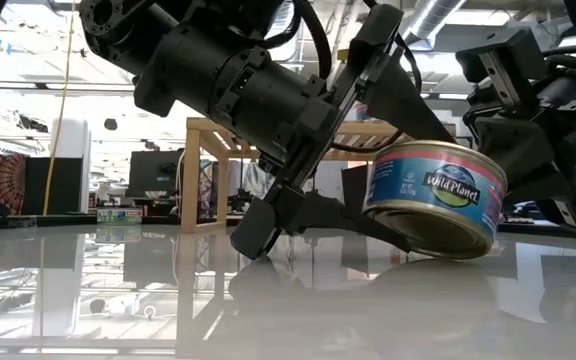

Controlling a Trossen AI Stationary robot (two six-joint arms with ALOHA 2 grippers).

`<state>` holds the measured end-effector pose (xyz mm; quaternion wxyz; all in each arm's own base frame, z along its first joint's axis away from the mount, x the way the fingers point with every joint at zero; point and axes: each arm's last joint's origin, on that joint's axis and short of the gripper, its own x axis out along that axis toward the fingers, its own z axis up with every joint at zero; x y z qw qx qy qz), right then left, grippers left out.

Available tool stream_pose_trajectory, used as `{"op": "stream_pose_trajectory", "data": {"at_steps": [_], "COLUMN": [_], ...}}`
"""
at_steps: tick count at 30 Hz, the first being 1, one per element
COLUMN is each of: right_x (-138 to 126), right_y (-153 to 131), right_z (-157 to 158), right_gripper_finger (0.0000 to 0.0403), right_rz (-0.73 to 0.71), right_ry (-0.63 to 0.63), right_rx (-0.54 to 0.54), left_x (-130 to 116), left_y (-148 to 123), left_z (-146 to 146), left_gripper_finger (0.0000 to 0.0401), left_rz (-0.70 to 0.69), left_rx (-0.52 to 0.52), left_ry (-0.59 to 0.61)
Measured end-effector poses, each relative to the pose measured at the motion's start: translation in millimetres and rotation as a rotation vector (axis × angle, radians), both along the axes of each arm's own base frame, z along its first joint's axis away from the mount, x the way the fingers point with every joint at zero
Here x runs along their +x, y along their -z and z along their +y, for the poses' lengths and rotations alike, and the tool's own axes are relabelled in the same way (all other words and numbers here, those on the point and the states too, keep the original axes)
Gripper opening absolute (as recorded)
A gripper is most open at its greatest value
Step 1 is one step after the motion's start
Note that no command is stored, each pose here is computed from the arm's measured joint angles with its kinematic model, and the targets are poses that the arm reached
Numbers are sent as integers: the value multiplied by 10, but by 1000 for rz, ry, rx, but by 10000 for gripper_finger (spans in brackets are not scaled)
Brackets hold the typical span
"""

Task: Stack canned seafood by type on shelf
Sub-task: Put the blue-pink tuna can on the shelf

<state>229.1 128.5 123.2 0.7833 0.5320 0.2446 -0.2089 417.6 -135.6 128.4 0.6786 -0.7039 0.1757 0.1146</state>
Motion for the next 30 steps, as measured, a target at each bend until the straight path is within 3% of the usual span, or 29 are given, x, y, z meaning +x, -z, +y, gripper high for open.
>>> {"op": "stream_pose_trajectory", "data": {"at_steps": [11, 20, 30], "right_x": [-4, -44, -361], "right_y": [-3, -113, -322], "right_z": [4, -30, -134], "right_gripper_finger": [32, 89, 144], "right_rz": [3, 5, 161], "right_ry": [-13, -56, -122], "right_rx": [-6, -55, -105], "left_x": [7, 48, 94], "left_y": [2, -12, -131], "left_z": [28, 127, 234], "left_gripper_finger": [184, 184, 184], "left_rz": [7, -12, -95], "left_rx": [-21, 7, 52], "left_ry": [21, 78, 156]}}
